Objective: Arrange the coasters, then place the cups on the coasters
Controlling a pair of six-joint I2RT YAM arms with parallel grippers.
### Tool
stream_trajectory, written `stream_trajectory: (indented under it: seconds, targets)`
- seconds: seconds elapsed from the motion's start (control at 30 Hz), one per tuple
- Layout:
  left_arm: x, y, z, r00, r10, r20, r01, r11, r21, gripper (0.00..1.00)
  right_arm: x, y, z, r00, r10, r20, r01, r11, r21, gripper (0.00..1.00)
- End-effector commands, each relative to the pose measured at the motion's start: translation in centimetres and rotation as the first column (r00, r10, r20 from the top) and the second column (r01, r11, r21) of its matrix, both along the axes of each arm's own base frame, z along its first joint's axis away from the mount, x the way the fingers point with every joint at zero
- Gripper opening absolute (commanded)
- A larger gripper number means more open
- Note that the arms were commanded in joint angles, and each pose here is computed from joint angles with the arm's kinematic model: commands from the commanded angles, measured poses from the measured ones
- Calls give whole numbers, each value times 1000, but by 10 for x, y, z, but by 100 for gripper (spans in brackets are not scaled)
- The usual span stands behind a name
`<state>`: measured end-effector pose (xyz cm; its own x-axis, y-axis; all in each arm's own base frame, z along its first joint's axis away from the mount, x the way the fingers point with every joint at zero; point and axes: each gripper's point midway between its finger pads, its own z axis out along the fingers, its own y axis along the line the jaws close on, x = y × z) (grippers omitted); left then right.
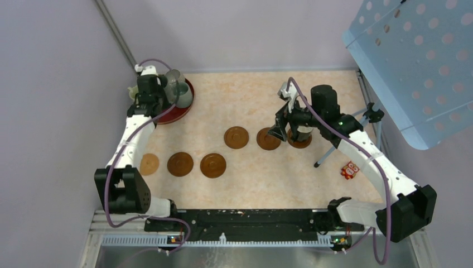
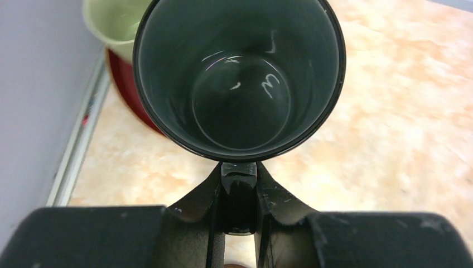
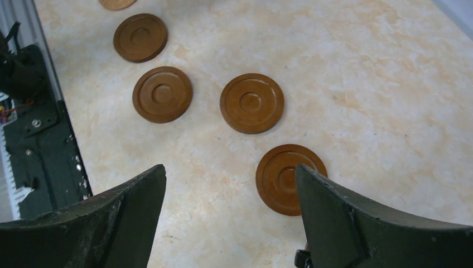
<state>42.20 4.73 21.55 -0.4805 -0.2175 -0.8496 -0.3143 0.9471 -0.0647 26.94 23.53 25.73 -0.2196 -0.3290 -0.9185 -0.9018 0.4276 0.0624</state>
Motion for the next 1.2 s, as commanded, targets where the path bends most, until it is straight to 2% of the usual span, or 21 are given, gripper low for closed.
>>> stream_trajectory:
  seconds: [0.0, 0.13, 0.4, 0.6, 0.67, 0.9, 1.17]
  targets:
    - [9, -75, 59, 954, -237, 185, 237, 971, 24, 0, 31, -12, 23, 986, -159, 59, 156, 986, 53, 85]
    - [0, -139, 66, 908, -366, 203, 353, 930, 98, 0, 54, -26, 29, 962, -274, 24, 271, 960, 72, 85]
    - [-24, -255, 38, 821, -540, 183, 540, 840, 56, 0, 83, -56, 43, 868, -496, 23, 492, 866, 89, 85]
    - [-45, -332, 3, 758, -639, 134, 644, 765, 4, 0, 101, -78, 54, 739, -673, -29, 670, 729, 136, 86]
    - [-53, -350, -6, 745, -654, 130, 661, 750, -10, 0, 104, -84, 54, 709, -704, -32, 701, 700, 140, 86]
    - [-75, -401, -26, 710, -689, 141, 702, 710, -65, 0, 105, -85, 58, 695, -718, -39, 712, 679, 177, 86]
    - [-93, -423, -54, 688, -719, 103, 726, 681, -97, 0, 105, -86, 58, 691, -721, -43, 716, 676, 176, 86]
